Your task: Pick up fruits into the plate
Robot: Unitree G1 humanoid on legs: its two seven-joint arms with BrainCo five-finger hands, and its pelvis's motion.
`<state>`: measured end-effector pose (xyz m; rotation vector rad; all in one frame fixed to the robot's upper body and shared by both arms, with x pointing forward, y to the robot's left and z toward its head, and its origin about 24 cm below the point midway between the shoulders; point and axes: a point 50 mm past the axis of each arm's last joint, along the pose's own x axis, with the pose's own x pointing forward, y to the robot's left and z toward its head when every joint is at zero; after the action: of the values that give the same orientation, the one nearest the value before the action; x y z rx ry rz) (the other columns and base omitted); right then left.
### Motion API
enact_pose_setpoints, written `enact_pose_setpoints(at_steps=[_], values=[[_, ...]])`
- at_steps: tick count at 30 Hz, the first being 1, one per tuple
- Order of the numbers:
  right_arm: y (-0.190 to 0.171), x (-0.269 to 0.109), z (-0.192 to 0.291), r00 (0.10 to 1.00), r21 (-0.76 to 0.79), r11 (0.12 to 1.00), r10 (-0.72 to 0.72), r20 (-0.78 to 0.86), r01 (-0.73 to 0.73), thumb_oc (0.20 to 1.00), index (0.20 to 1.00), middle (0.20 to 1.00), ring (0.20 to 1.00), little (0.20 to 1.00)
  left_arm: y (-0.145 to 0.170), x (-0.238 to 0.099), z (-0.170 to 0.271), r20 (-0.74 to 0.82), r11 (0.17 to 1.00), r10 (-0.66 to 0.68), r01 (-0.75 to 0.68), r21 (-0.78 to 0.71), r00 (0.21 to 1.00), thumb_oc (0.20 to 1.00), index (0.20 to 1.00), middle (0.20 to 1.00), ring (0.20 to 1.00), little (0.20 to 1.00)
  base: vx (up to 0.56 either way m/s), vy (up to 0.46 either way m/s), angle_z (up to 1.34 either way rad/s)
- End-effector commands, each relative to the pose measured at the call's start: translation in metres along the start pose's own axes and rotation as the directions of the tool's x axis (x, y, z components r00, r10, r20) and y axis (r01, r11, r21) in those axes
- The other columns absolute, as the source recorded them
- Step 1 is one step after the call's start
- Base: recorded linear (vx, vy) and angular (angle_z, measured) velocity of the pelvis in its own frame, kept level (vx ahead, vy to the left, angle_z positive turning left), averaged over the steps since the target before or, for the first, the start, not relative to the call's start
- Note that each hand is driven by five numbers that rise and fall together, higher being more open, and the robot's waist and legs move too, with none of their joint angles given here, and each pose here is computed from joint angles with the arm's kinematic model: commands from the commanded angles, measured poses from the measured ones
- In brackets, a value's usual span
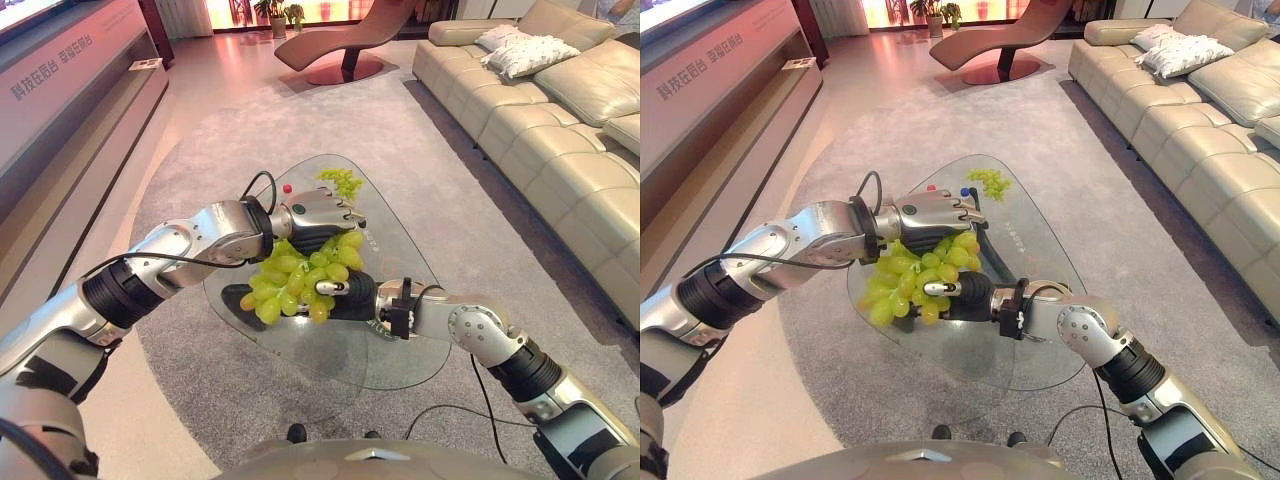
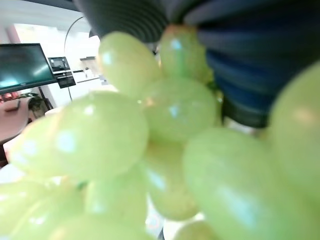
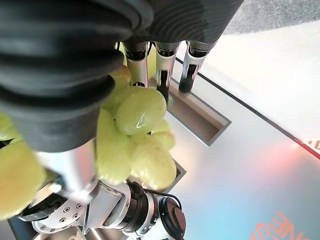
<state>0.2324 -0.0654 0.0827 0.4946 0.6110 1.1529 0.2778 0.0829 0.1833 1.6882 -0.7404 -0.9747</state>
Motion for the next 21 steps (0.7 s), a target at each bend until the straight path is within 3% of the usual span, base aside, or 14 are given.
enact_pose_setpoints(at_steps=[1, 21], values=[[0.0406, 0.0166, 0.0338, 0.960, -0.096, 0.974, 0.219, 0.176, -0.205, 0.200, 0.200, 0.200, 0.200, 0.200, 0.0289, 0.0061, 0.0030, 0.038, 0.995, 0.101, -0.101, 0.018, 0.994, 0.200, 0.200, 0.200, 0.200, 0.200, 0.00, 0.000, 0.00], [0.0355, 0.0134, 0.0317, 0.961, -0.081, 0.978, 0.202, 0.189, -0.190, 0.200, 0.200, 0.200, 0.200, 0.200, 0.0258, 0.0019, 0.0013, 0.039, 0.994, 0.111, -0.111, -0.004, 0.993, 0.200, 0.200, 0.200, 0.200, 0.200, 0.00, 0.000, 0.00]])
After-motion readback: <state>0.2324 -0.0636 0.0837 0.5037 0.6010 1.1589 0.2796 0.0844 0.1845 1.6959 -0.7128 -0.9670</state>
